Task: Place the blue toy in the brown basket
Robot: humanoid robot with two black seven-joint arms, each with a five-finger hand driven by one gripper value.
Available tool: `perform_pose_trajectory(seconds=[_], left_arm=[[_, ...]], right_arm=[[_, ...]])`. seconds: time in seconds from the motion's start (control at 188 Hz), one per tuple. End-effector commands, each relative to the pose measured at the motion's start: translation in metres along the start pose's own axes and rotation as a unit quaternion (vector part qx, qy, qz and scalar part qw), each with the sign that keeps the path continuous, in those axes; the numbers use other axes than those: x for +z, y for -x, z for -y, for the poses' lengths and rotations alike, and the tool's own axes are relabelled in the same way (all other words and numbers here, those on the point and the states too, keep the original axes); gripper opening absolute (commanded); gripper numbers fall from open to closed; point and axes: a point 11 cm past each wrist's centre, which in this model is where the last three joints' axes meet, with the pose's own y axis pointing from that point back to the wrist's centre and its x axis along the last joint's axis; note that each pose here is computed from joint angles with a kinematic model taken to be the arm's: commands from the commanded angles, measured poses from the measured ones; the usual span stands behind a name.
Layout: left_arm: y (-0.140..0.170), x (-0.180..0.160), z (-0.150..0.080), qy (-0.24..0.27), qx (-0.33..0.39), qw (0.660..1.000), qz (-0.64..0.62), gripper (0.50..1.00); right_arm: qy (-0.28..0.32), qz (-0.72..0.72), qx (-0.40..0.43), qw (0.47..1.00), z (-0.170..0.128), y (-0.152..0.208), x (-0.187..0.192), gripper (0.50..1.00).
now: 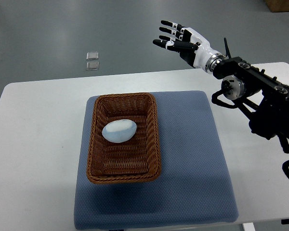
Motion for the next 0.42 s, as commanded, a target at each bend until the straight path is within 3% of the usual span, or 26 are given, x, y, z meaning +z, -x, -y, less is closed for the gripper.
perform_pose_trajectory(seconds=[0.0, 0.165, 0.419], left_arm=[[0.000, 0.000, 0.000, 0.000, 0.000, 1.000, 0.000, 1.000], [0.000, 0.000, 0.000, 0.000, 0.000, 1.000, 0.000, 1.000], [0.000, 0.000, 0.000, 0.000, 0.000, 1.000, 0.000, 1.000]], right_arm=[[-0.006, 0.099, 0.027, 0.995, -0.007, -0.015, 0.020, 0.909], [-0.044, 0.210, 0.019, 0.976, -0.019, -0.021, 0.043, 0.909], [-0.059, 0.231, 0.038, 0.970, -0.026, -0.033, 0.057, 0.909]])
